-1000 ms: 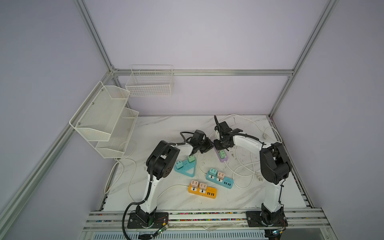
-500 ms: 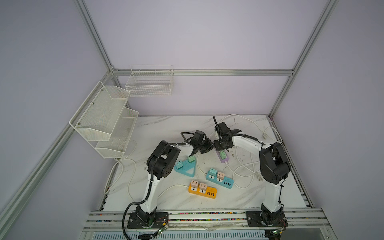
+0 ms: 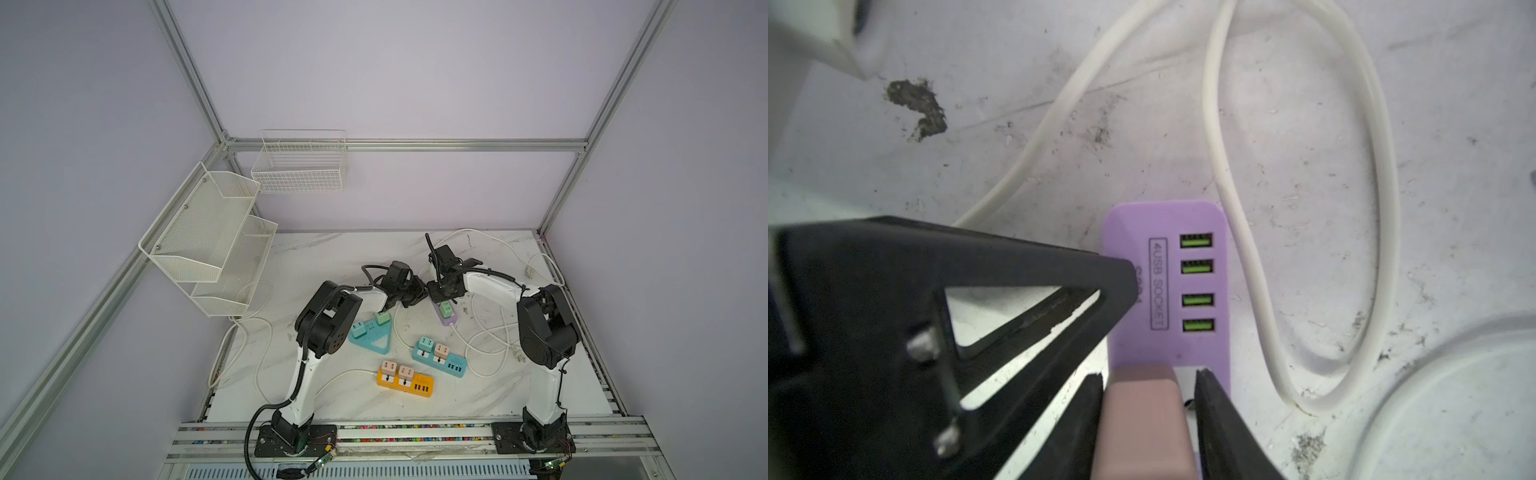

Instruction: Pull the plug off the socket

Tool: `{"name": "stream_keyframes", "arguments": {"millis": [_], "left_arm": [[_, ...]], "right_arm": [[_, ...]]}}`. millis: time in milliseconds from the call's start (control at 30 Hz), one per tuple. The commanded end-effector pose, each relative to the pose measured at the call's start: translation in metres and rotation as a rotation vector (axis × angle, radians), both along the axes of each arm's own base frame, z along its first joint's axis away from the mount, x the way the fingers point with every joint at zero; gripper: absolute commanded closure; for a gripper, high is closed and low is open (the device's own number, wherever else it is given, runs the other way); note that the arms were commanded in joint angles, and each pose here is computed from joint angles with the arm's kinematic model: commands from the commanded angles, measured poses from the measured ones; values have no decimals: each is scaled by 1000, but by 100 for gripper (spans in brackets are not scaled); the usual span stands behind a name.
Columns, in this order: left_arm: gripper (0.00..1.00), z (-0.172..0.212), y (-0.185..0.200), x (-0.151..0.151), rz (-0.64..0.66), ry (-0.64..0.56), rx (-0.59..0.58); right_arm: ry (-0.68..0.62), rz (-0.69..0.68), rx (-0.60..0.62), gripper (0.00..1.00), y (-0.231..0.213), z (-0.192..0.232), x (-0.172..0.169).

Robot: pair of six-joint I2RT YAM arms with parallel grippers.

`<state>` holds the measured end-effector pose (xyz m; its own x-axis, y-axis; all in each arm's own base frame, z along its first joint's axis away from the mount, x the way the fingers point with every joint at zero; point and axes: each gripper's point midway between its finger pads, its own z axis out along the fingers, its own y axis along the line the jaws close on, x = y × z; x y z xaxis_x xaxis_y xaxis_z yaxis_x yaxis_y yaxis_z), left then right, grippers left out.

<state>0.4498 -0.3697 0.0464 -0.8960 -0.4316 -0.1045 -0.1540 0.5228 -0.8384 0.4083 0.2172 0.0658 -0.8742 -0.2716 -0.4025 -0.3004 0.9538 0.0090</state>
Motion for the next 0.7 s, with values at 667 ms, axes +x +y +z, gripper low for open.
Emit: {"name": "stream_keyframes", "arguments": {"millis": [667], "left_arm": [[71, -46, 25, -31, -37, 115, 163]], "right_arm": [[1, 51, 26, 80, 10, 3, 1]]}}
